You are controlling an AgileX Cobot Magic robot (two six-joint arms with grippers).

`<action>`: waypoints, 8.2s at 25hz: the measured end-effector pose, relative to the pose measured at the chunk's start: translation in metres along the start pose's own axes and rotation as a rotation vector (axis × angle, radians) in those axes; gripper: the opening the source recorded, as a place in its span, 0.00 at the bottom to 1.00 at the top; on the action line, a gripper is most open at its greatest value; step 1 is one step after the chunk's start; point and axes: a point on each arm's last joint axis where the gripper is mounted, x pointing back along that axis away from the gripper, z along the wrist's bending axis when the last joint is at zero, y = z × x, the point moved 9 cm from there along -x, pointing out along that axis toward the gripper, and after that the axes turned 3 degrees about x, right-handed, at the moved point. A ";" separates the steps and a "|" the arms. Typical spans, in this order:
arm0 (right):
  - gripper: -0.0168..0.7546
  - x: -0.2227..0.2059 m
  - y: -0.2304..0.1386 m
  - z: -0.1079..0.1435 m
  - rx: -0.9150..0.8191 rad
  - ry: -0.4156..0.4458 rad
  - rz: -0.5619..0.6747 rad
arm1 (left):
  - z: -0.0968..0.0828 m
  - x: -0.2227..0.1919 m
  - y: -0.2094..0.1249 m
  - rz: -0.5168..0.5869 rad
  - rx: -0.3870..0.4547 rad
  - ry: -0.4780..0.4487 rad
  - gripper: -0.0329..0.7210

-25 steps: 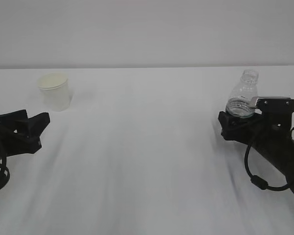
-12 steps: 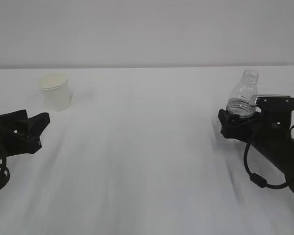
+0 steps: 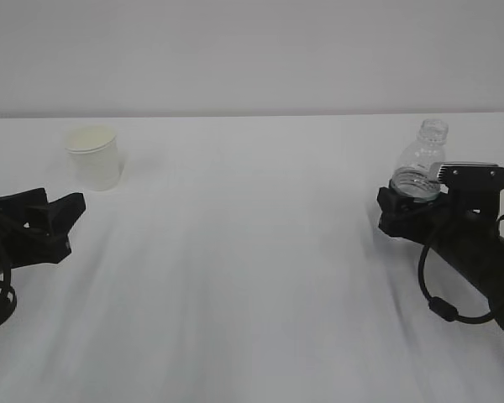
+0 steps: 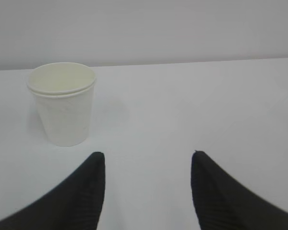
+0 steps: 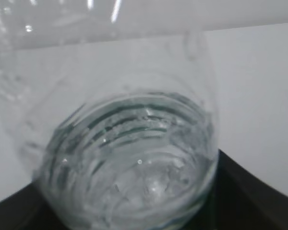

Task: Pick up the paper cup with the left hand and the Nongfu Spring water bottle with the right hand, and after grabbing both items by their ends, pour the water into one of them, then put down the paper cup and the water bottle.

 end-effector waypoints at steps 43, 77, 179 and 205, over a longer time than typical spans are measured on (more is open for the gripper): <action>0.58 0.051 0.021 0.020 0.169 0.090 0.004 | 0.002 -0.002 -0.009 0.026 0.003 0.005 0.58; 0.58 0.121 0.024 0.025 0.231 0.091 0.015 | 0.024 -0.050 -0.018 0.013 0.043 0.094 0.94; 0.58 0.121 0.024 0.027 0.239 0.104 0.015 | 0.113 -0.208 -0.037 -0.167 -0.083 0.197 0.95; 0.58 0.121 0.024 0.027 0.240 0.106 0.015 | 0.113 -0.209 -0.035 -0.173 -0.084 0.196 0.90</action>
